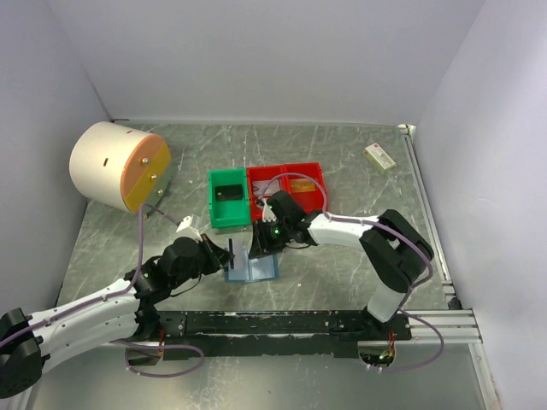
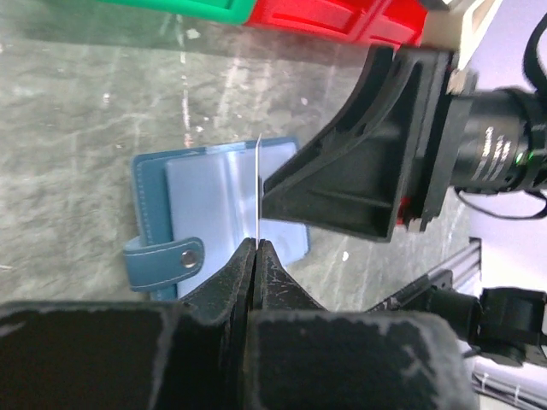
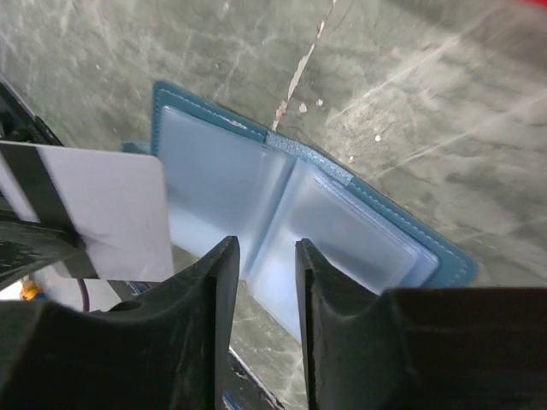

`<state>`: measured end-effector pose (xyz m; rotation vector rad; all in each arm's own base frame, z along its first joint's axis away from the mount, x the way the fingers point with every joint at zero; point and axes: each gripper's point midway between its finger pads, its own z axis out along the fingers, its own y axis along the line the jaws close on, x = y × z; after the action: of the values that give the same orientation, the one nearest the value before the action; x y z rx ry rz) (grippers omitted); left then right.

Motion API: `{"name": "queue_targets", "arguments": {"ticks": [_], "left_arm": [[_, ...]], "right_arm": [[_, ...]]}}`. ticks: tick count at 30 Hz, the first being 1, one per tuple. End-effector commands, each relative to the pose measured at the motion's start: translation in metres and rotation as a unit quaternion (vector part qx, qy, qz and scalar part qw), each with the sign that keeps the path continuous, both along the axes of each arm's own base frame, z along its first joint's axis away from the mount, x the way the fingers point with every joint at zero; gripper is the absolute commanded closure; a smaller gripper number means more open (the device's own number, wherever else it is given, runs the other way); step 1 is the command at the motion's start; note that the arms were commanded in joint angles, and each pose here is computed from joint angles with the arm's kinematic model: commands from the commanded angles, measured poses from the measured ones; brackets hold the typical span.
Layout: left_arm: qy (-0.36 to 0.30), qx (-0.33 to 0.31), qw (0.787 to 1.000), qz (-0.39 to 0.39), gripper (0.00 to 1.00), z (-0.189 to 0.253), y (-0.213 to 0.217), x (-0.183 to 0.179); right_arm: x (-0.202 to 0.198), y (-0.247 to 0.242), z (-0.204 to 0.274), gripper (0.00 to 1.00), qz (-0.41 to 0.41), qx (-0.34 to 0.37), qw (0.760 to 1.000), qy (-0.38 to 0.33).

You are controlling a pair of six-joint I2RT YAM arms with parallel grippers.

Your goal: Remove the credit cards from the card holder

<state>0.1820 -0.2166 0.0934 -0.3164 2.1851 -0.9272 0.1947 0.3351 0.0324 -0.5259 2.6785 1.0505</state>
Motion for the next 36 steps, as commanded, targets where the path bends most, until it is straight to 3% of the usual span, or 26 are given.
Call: {"name": "queue_targets", "arguments": {"ticks": [1,5,15,26,36], "left_arm": [[-0.045,-0.058,0.996,-0.046,0.93,0.025,-0.018,0.0],[-0.071,-0.104,0.99,-0.06,0.93,0.039,-0.017,0.002],[-0.111,-0.221,0.965,-0.084,0.93,0.067,-0.014,-0.001],[-0.152,-0.291,0.937,-0.119,0.93,0.106,-0.027,-0.004],[-0.18,-0.331,0.919,-0.116,0.93,0.123,-0.025,-0.004]], "right_arm": [[0.035,-0.014,0.033,0.61,-0.048,0.024,0.997,-0.05],[0.061,-0.041,0.055,0.53,-0.089,0.124,0.988,-0.004],[0.049,-0.031,0.13,0.35,-0.033,0.287,0.955,-0.068],[0.03,-0.024,0.154,0.42,0.016,0.35,0.935,-0.055],[0.002,-0.012,0.152,0.6,0.065,0.357,0.931,-0.027]]}}
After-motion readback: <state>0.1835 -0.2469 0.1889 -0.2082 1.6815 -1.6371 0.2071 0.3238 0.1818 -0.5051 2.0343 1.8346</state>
